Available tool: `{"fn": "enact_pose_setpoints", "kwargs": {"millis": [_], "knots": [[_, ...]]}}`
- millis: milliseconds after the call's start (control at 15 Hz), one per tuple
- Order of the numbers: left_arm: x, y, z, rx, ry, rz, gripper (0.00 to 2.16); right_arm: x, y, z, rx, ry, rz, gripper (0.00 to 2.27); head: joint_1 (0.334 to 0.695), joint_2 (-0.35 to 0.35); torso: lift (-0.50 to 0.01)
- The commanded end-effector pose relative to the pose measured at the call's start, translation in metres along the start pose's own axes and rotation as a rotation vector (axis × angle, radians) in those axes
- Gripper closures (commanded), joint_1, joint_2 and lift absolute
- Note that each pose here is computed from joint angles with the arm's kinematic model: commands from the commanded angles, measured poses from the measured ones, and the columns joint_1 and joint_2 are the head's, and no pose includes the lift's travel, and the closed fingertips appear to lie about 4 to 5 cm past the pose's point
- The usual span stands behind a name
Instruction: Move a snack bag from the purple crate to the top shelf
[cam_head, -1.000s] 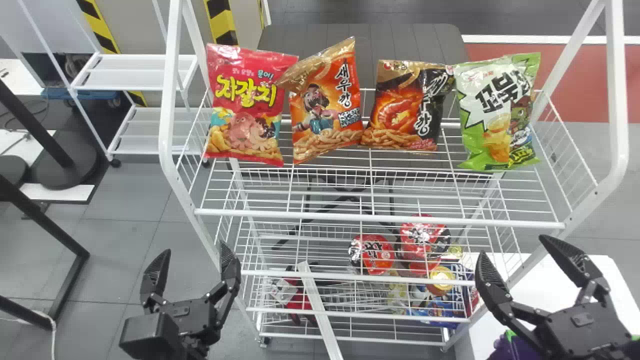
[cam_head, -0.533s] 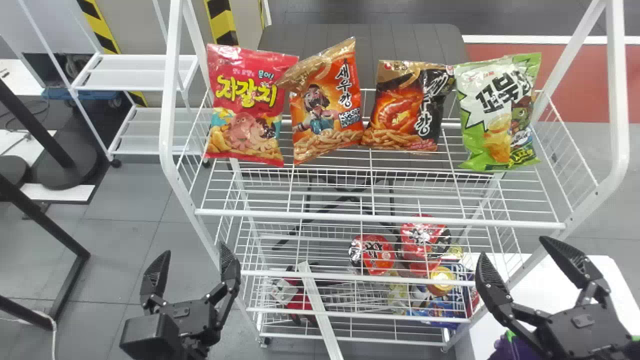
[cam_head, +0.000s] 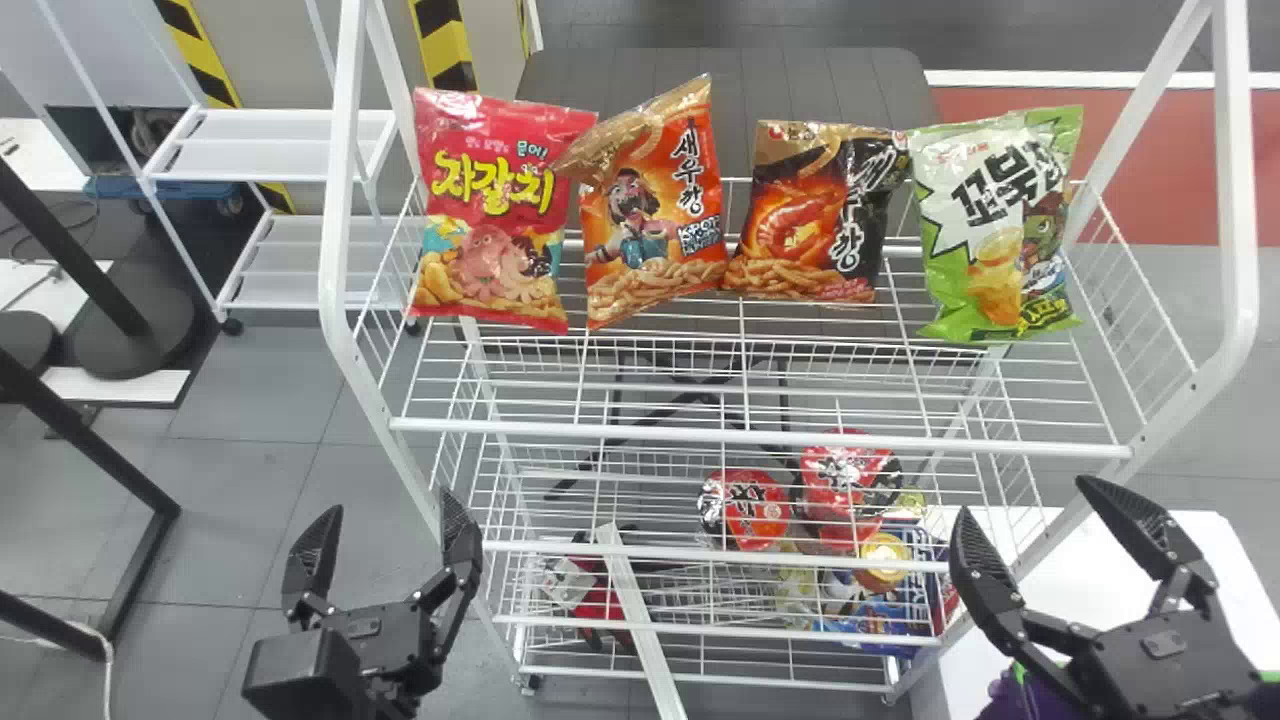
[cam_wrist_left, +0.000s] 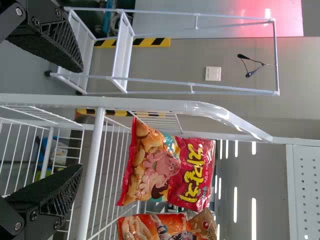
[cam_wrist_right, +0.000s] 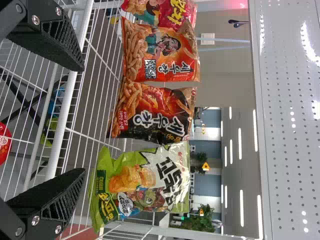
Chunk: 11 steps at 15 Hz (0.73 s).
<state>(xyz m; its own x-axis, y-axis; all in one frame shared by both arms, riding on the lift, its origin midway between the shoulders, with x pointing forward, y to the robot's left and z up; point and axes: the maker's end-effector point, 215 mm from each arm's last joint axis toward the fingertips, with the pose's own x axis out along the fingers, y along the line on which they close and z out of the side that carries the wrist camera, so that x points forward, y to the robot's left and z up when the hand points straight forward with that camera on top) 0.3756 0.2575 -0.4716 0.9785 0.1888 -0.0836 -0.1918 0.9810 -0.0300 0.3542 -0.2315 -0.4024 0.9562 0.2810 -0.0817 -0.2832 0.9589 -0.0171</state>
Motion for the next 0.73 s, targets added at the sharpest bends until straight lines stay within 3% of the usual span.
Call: {"fn": "enact_pose_setpoints", "kwargs": {"millis": [0, 667], "knots": [[0.0001, 0.0000, -0.0002, 0.000, 0.001, 0.000, 0.15, 0.0003, -0.0008, 0.0001, 0.008, -0.002, -0.003, 0.11, 0.695, 0.041, 0.000], [0.0000, -0.0001, 0.0015, 0.000, -0.003, 0.001, 0.15, -0.0003, -0.0008, -0.0023, 0.008, -0.002, -0.003, 0.11, 0.695, 0.039, 0.000]]}}
